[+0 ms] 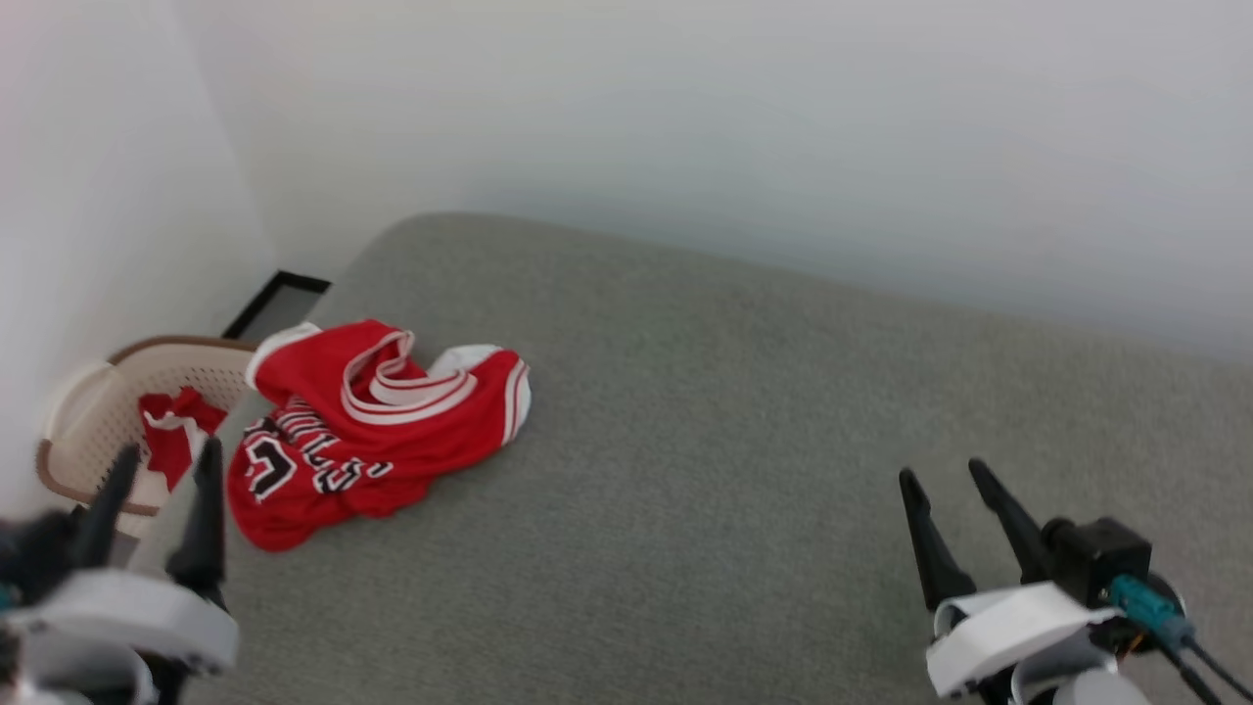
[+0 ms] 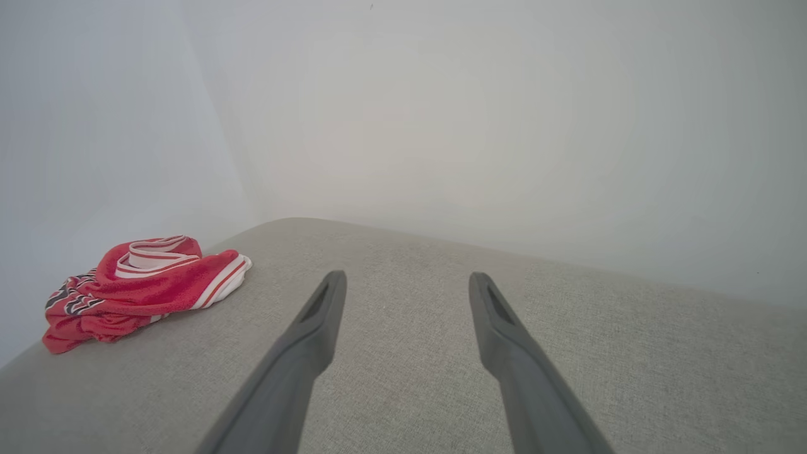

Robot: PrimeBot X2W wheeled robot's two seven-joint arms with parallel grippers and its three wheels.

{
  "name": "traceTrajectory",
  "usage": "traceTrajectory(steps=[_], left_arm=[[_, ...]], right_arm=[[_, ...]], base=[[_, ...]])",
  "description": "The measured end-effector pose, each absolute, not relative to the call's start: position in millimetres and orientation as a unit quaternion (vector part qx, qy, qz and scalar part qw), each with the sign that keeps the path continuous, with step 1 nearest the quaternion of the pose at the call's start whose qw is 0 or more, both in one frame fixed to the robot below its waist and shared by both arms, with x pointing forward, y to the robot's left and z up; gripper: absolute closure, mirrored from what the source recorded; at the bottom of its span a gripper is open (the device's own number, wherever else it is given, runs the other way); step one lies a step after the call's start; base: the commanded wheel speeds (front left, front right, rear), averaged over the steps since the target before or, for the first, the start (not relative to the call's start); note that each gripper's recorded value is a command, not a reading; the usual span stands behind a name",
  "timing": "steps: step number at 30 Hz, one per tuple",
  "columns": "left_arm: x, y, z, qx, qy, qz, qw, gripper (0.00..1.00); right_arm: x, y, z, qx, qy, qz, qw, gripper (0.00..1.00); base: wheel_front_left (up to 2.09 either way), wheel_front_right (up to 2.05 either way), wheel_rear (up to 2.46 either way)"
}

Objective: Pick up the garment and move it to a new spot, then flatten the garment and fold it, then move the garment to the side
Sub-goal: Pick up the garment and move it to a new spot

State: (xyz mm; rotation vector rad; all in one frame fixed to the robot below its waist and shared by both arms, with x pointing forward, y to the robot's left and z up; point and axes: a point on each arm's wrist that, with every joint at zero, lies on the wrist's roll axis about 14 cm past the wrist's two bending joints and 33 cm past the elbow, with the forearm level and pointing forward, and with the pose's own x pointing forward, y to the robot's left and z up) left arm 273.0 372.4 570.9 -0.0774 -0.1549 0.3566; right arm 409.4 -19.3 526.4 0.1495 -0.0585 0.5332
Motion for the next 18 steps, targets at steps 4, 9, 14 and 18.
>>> traceTrajectory(steps=[4, 9, 14, 18], left_arm=[[308, 386, 575, -0.045, -0.038, 0.163, 0.985, 0.0], [355, 399, 573, -0.064, 0.022, 0.144, 0.987, 0.0], [396, 408, 551, -0.086, 0.101, 0.134, 0.982, 0.0], [423, 409, 524, -0.1, 0.168, 0.129, 0.972, 0.0]], right_arm=[[425, -29, 527, 0.071, -0.032, 0.25, 0.965, 0.0], [443, -44, 520, 0.067, -0.029, 0.23, 0.97, 0.0], [457, -57, 507, 0.065, -0.02, 0.21, 0.975, 0.0], [467, -68, 495, 0.066, -0.01, 0.194, 0.979, 0.0]], base=[[0.0, 0.0, 0.0], [0.0, 0.0, 0.0], [0.0, 0.0, 0.0], [0.0, 0.0, 0.0]])
